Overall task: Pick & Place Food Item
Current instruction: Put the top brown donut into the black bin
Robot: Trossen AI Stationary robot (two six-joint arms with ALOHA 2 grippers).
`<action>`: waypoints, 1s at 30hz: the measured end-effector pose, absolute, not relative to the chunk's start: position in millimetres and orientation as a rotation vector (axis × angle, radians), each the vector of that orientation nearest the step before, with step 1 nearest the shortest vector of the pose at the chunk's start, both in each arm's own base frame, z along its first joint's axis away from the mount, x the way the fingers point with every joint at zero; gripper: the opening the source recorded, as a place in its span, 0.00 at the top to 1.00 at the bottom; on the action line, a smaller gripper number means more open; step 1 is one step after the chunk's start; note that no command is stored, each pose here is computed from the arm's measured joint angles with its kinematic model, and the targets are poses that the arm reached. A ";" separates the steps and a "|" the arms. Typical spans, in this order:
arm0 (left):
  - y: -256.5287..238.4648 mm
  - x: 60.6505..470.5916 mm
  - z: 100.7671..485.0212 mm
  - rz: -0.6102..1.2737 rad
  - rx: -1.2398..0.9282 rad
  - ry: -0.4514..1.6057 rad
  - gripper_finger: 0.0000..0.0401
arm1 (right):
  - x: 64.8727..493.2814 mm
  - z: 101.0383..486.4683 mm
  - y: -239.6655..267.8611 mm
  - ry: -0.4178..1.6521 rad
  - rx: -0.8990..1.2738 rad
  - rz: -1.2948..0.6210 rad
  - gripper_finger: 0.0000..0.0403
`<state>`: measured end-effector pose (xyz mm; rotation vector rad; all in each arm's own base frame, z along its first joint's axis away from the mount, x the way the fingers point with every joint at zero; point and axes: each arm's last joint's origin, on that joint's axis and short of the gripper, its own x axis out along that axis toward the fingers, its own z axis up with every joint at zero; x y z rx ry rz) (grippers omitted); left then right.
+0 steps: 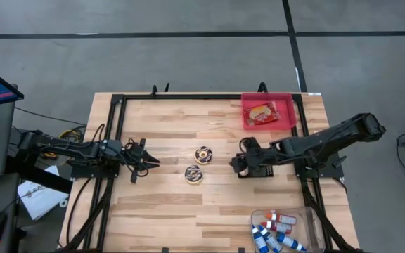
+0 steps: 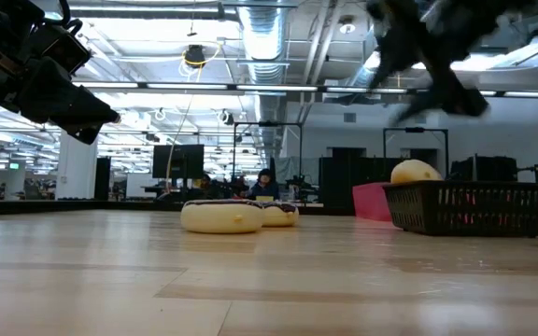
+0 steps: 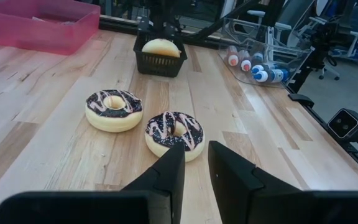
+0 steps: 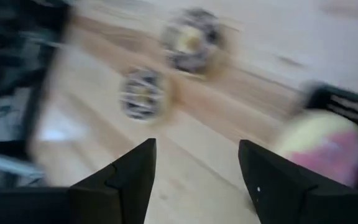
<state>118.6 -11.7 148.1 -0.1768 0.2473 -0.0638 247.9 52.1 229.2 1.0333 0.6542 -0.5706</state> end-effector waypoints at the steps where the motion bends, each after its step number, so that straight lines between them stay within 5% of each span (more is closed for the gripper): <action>1: -11.7 118.6 148.1 -0.063 -0.177 0.247 0.83 | 251.1 237.7 54.4 0.629 1.018 -0.546 0.45; 18: -11.7 119.1 150.0 -0.065 -0.178 0.227 0.83 | 372.7 230.6 -8.6 1.069 0.626 -0.731 0.46; 24: -11.7 119.1 150.1 -0.066 -0.178 0.226 0.83 | 392.9 198.5 -34.9 1.262 0.604 -0.738 0.41; 30: -11.7 119.1 150.1 -0.066 -0.178 0.226 0.83 | 404.1 196.3 -38.2 1.238 0.635 -0.711 0.40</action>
